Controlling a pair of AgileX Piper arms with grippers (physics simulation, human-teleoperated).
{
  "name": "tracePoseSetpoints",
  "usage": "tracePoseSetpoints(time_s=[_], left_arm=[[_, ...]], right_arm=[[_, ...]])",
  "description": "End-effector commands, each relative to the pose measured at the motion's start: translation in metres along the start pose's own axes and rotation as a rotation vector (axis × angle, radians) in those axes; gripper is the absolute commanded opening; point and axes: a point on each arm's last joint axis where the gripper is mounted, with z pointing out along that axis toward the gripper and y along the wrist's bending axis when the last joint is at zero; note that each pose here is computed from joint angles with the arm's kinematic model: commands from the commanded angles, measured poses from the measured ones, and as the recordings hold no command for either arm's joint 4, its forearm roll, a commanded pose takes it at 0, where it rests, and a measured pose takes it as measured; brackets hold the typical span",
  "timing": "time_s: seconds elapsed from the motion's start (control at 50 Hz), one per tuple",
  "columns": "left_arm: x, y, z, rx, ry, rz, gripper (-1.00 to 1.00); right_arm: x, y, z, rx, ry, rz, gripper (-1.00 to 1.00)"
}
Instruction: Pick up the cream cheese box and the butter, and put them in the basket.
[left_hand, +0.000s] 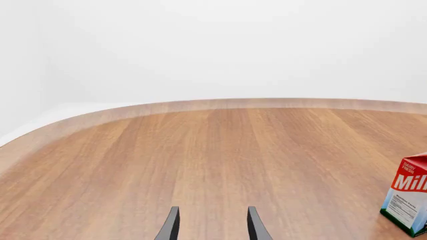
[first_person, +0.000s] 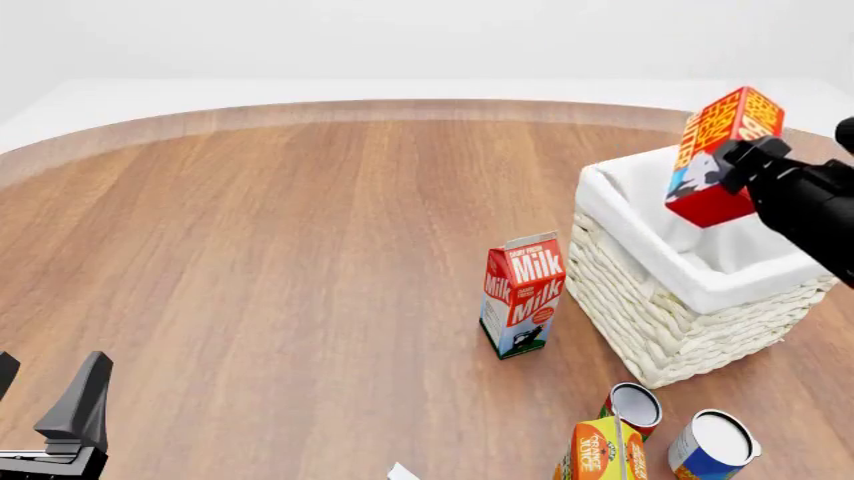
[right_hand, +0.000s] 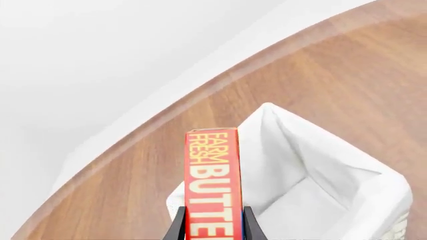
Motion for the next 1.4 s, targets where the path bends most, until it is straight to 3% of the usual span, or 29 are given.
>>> tracePoseSetpoints(time_s=[0.02, 0.8, 1.4], left_arm=[[0.000, 0.000, 0.000, 0.000, 0.000, 0.000, 1.00], [0.000, 0.000, 0.000, 0.000, 0.000, 0.000, 1.00], [0.000, 0.000, 0.000, 0.000, 0.000, 0.000, 1.00]], right_arm=[[-0.002, 0.002, 0.000, -0.015, -0.018, -0.007, -1.00], [-0.005, -0.011, 0.002, 0.032, -0.031, 0.012, -1.00], [0.009, -0.017, 0.010, 0.045, 0.003, 0.022, -1.00]])
